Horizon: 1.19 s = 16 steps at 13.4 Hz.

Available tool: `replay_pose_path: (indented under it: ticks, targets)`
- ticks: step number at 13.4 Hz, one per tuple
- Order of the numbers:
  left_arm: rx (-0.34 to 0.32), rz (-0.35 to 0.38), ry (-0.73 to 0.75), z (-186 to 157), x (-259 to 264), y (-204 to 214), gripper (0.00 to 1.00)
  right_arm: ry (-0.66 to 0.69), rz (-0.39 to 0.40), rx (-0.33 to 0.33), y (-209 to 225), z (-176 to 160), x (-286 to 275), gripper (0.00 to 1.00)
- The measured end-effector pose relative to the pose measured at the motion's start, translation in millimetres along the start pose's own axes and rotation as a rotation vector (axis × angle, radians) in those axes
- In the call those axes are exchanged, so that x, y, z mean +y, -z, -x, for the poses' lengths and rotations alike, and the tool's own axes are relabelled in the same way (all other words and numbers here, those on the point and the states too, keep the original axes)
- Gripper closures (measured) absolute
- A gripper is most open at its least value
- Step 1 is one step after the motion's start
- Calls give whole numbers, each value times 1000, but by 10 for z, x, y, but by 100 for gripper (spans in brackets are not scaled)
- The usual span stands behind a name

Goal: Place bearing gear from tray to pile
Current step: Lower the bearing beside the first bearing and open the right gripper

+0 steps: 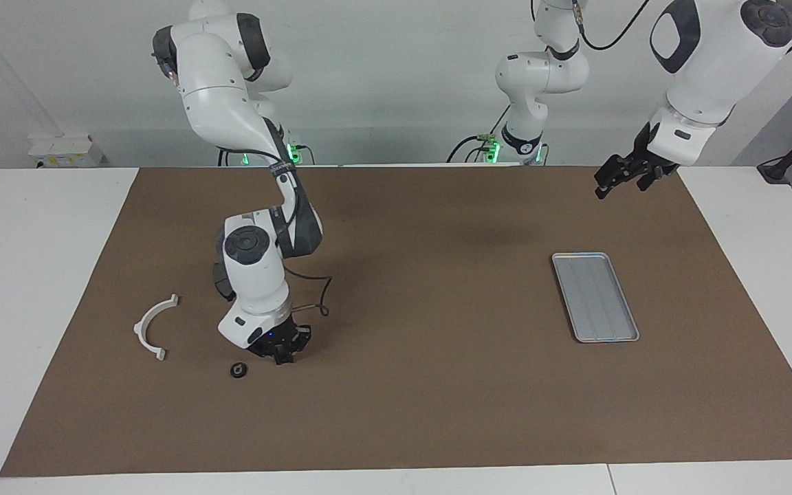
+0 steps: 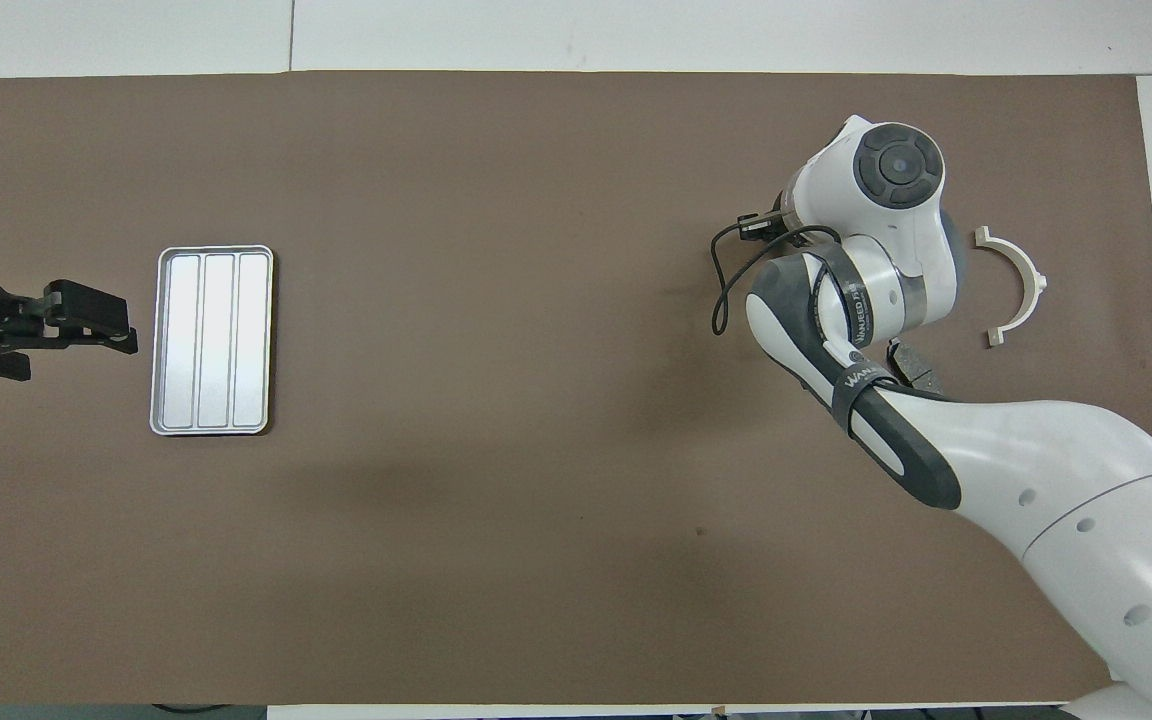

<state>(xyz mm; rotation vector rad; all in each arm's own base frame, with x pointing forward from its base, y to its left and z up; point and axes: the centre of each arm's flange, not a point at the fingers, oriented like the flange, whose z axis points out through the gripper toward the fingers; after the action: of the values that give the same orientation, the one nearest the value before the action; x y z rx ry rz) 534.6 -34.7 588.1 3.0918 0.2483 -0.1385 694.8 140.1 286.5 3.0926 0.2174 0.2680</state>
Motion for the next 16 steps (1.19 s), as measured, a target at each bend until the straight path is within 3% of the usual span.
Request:
replay_pose_path:
  ticks: [2,7,16]
  targets:
    - [0,0,0,0,0,0,0,1,-1,0,3,1,-18,59]
    - [0,0,0,0,0,0,0,2,-1,25,186,-39,-31,2]
    - [0,0,0,0,0,0,0,-19,5,54,401,-88,120,0]
